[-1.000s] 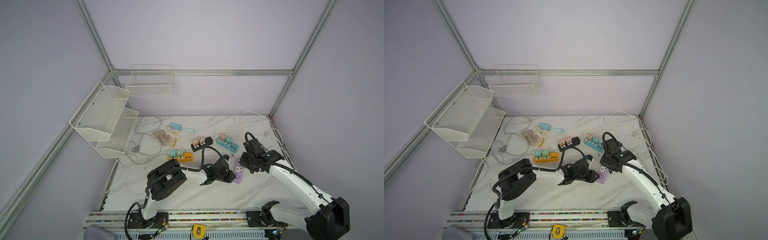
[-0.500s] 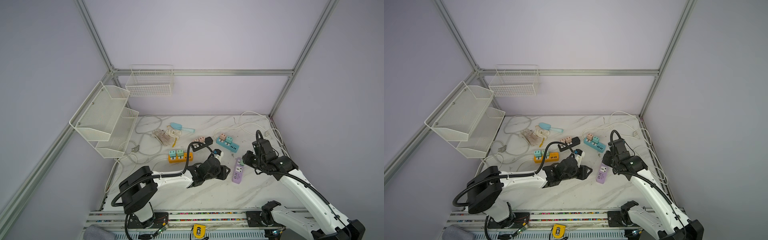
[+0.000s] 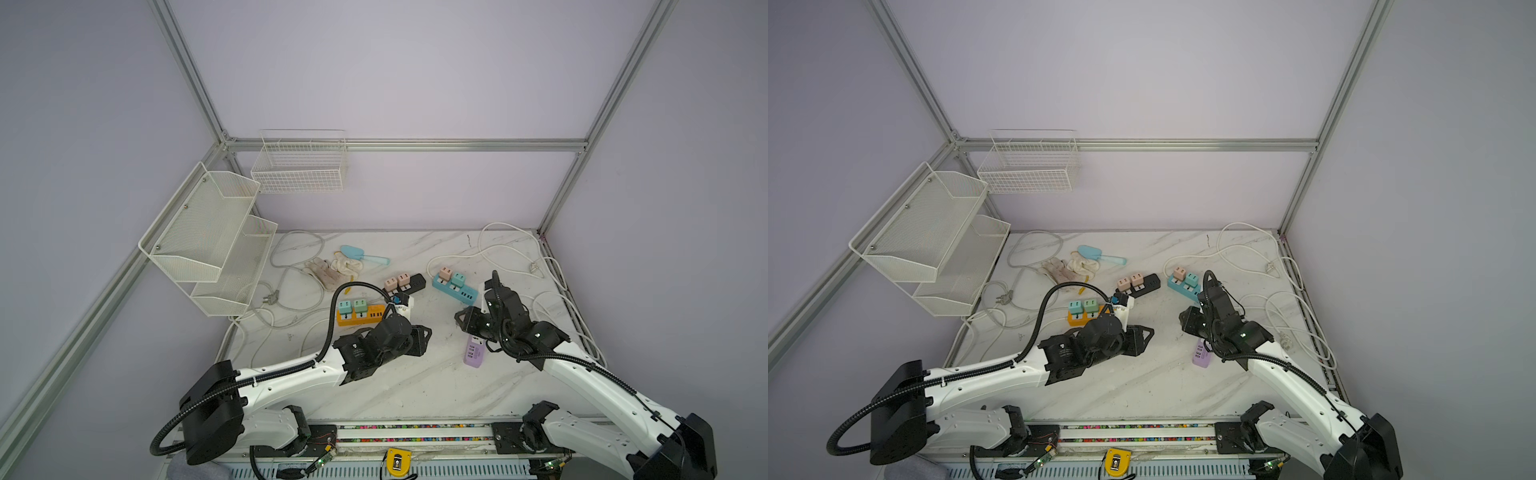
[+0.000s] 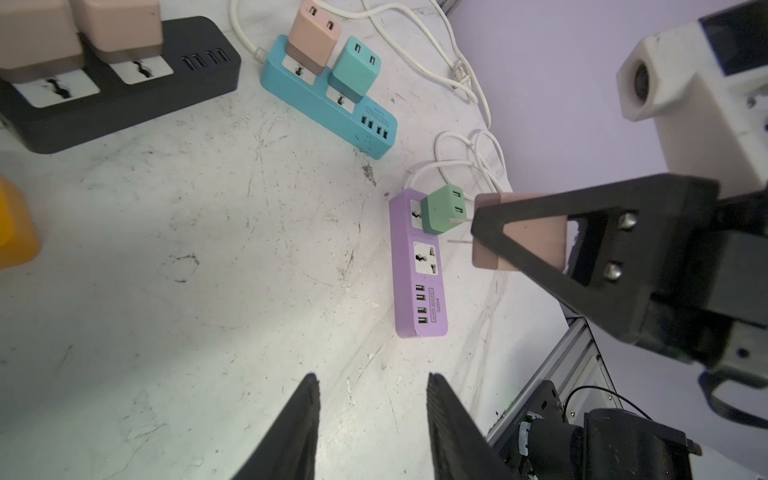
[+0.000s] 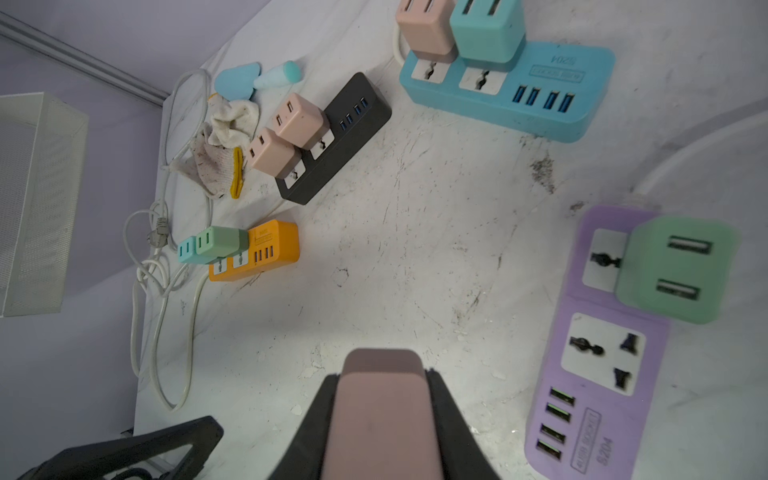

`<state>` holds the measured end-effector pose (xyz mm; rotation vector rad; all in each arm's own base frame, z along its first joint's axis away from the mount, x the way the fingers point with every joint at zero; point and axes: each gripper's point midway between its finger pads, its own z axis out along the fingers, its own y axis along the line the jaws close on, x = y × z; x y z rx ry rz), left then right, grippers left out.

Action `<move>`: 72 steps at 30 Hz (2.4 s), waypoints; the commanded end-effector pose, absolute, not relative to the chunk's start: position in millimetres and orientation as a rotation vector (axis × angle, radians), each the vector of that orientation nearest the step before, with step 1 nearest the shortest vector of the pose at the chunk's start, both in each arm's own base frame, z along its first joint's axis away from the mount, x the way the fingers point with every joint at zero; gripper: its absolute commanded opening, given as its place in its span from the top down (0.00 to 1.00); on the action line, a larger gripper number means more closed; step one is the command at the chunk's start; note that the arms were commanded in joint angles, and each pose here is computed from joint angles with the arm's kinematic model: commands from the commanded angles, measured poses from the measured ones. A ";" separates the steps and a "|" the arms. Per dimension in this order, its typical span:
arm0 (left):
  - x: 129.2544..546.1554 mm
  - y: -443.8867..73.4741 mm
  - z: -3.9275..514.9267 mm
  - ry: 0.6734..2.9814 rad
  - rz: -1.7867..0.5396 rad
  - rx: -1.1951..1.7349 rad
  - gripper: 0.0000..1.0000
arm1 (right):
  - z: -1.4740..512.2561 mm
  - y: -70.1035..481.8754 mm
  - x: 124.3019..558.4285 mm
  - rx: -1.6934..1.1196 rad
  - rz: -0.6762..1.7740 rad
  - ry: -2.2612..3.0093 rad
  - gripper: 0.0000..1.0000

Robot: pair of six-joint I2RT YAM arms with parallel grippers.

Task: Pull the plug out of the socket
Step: 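Carry the pink adapter toward the left gripper while the left gripper lifts off the strip, then lower the pink adapter onto the table and open the right gripper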

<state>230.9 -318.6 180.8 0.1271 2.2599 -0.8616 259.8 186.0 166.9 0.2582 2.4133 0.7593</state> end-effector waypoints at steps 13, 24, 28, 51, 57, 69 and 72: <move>237.5 -239.2 148.7 2.316 -0.634 -0.072 0.52 | 139.2 267.2 263.1 0.197 0.984 2.344 0.85; 240.3 -231.6 131.6 2.349 -0.623 -0.130 0.52 | 97.2 283.9 252.6 0.208 0.973 2.395 0.84; 240.2 -233.3 126.9 2.365 -0.634 -0.151 0.51 | 90.3 281.5 251.1 0.215 0.962 2.395 0.83; 240.6 -249.9 115.4 2.425 -0.679 -0.148 0.46 | 32.8 266.7 244.5 0.254 0.792 2.522 0.71; 241.7 -251.7 118.6 2.420 -0.681 -0.137 0.46 | 35.7 260.8 242.8 0.258 0.776 2.516 0.56; 241.1 -256.1 139.8 2.386 -0.742 -0.129 0.45 | 54.8 241.7 242.3 0.288 0.634 2.541 0.34; 242.1 -259.5 145.9 2.377 -0.763 -0.123 0.44 | 66.4 239.9 243.6 0.280 0.625 2.528 0.33</move>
